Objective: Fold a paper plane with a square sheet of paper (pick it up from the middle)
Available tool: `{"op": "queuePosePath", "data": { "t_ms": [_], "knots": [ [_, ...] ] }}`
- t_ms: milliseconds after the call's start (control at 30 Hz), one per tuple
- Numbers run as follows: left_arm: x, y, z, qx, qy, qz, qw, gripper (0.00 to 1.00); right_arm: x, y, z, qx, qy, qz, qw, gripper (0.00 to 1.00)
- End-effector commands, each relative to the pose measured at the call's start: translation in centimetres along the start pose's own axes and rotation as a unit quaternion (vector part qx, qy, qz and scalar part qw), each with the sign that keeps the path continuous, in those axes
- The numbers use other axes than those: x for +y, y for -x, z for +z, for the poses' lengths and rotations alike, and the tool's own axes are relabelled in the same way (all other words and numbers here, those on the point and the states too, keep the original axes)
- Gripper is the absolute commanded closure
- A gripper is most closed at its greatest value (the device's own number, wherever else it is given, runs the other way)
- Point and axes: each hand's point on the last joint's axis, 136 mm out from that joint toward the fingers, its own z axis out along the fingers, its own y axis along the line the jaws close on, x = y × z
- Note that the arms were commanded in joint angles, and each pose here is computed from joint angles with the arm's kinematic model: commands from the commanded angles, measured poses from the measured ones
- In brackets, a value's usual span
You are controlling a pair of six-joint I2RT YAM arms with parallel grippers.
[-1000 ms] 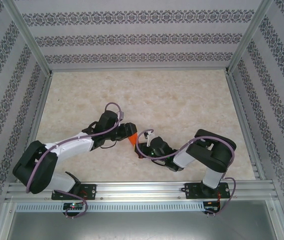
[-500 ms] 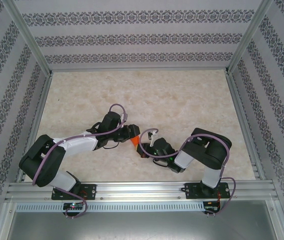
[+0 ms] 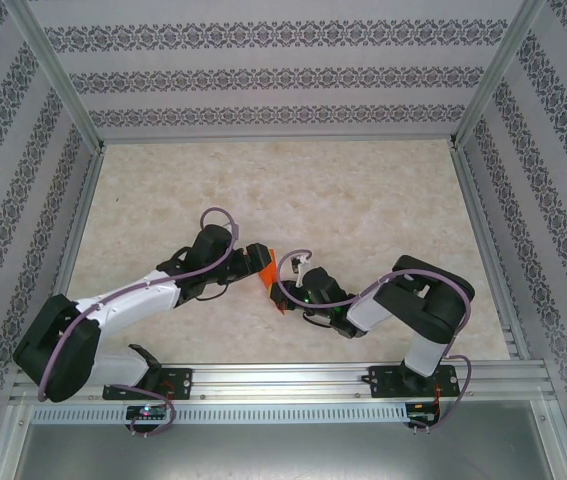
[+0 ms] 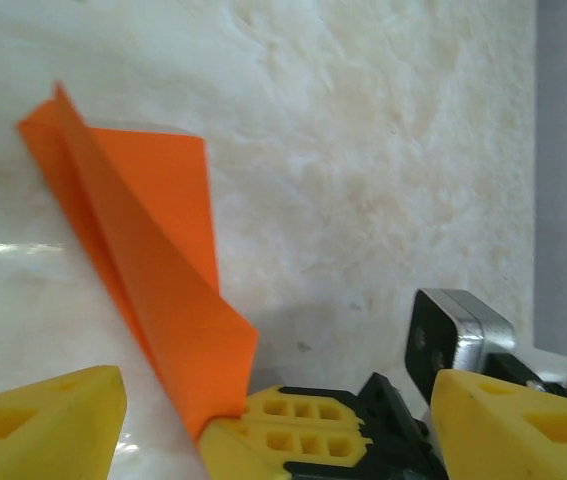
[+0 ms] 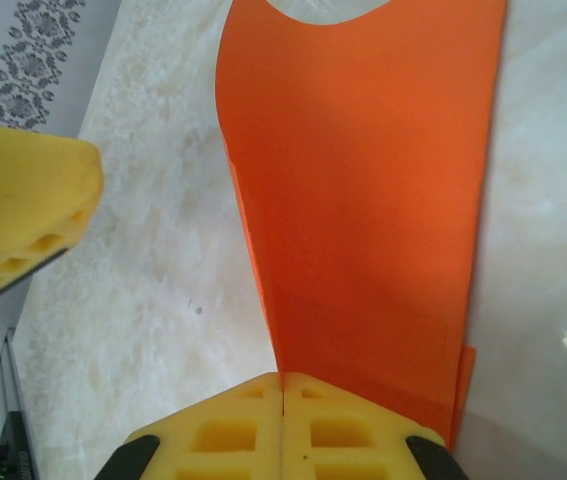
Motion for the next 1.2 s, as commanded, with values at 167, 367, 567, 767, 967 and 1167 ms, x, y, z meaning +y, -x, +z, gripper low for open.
{"op": "queuePosePath", "data": {
  "t_ms": [167, 367, 567, 767, 967, 1167],
  "knots": [
    [2.5, -0.8, 1.4, 0.025, 0.079, -0.031, 0.996, 0.18, 0.8, 0.3, -0.1, 0.007, -0.028, -0.089, 0.996, 0.94],
    [1.8, -1.6, 3.6, 0.065, 0.063, -0.039, 0.995, 0.22, 1.5, 0.5, -0.5, 0.008, -0.05, -0.143, 0.988, 0.95],
    [1.4, -1.5, 3.9, 0.066, 0.053, -0.045, 0.995, 0.29, 1.4, 0.4, -0.8, 0.008, -0.07, -0.174, 0.982, 0.94],
    [1.8, -1.7, 4.0, 0.07, 0.06, -0.045, 0.995, 0.46, 1.5, 0.4, -1.0, 0.006, -0.088, -0.205, 0.975, 0.89],
    [2.1, -1.9, 4.2, 0.076, 0.067, -0.045, 0.994, 0.51, 1.7, 0.4, -1.4, 0.004, -0.099, -0.245, 0.964, 0.89],
    [2.1, -2.0, 4.5, 0.081, 0.066, -0.046, 0.993, 0.58, 1.8, 0.3, -1.8, 0.008, -0.108, -0.269, 0.957, 0.79]
  ]
}}
